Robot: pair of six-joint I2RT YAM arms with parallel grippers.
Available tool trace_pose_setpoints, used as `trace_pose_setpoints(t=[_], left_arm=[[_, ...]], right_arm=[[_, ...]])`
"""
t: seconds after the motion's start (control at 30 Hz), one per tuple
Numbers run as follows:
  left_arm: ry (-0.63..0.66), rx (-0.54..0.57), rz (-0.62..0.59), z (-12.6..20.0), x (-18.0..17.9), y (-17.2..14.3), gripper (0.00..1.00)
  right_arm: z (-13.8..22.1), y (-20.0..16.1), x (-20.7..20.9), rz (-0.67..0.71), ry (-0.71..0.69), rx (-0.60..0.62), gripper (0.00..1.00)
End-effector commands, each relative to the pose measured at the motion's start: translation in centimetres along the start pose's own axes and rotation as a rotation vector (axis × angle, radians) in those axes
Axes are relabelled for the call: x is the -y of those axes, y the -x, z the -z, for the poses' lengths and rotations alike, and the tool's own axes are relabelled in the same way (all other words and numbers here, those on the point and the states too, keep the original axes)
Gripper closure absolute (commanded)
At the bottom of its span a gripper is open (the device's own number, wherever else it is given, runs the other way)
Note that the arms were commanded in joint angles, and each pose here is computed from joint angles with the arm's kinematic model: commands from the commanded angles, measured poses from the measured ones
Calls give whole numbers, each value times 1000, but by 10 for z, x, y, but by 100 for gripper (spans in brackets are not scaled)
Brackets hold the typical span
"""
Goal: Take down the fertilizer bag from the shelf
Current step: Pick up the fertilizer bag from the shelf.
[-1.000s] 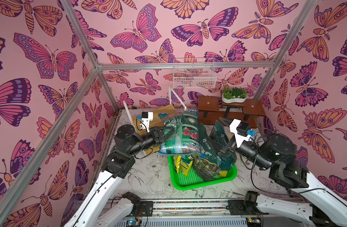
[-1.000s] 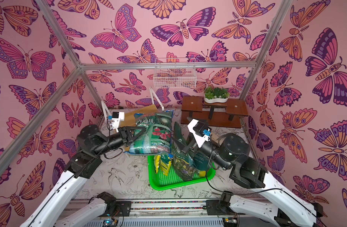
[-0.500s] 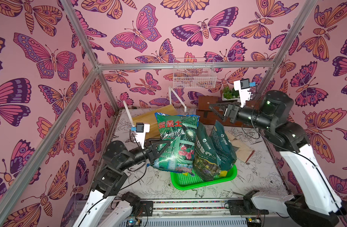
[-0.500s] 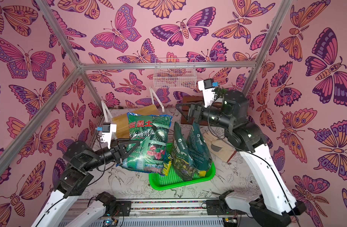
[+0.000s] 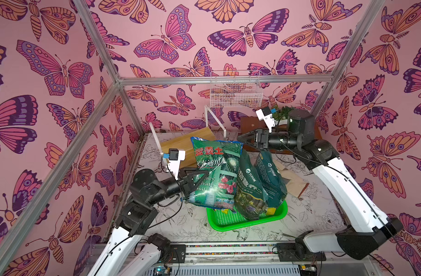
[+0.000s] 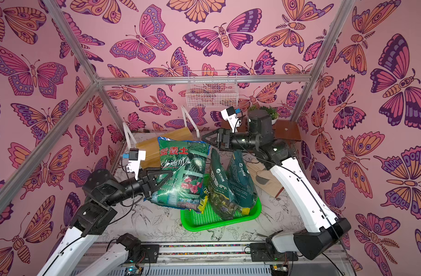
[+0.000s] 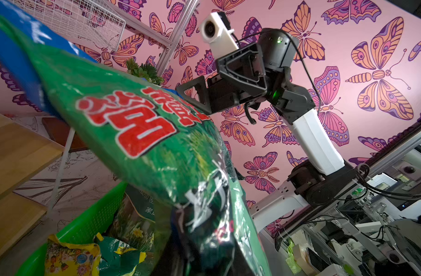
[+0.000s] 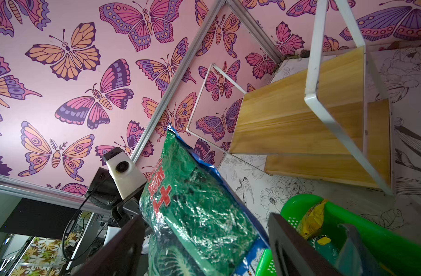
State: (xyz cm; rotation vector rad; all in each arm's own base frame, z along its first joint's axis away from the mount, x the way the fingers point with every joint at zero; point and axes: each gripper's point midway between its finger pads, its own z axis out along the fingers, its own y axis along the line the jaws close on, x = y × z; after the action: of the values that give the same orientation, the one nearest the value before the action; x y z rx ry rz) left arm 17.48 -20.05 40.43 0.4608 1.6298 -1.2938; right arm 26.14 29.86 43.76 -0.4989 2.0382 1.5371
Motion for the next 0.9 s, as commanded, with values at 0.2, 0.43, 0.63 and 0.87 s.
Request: trace_pose_setpoints(t=[0.2,0.43,0.63,0.87], left_arm=[[-155,232,-164,26,64,61,100],[-143,203,-147,10,51,59,100],[-149,152,-136,-8,43,49,100],[-102,144,-106,-9,29,36,78]], right_arm=[[-4,-2,-12,54,21,-18,16],[-19,-15,-55,90,186,-60,29],[-23,-23,-60,86,211,-89,57],[-21,-24,-55,135,160,-79,100]])
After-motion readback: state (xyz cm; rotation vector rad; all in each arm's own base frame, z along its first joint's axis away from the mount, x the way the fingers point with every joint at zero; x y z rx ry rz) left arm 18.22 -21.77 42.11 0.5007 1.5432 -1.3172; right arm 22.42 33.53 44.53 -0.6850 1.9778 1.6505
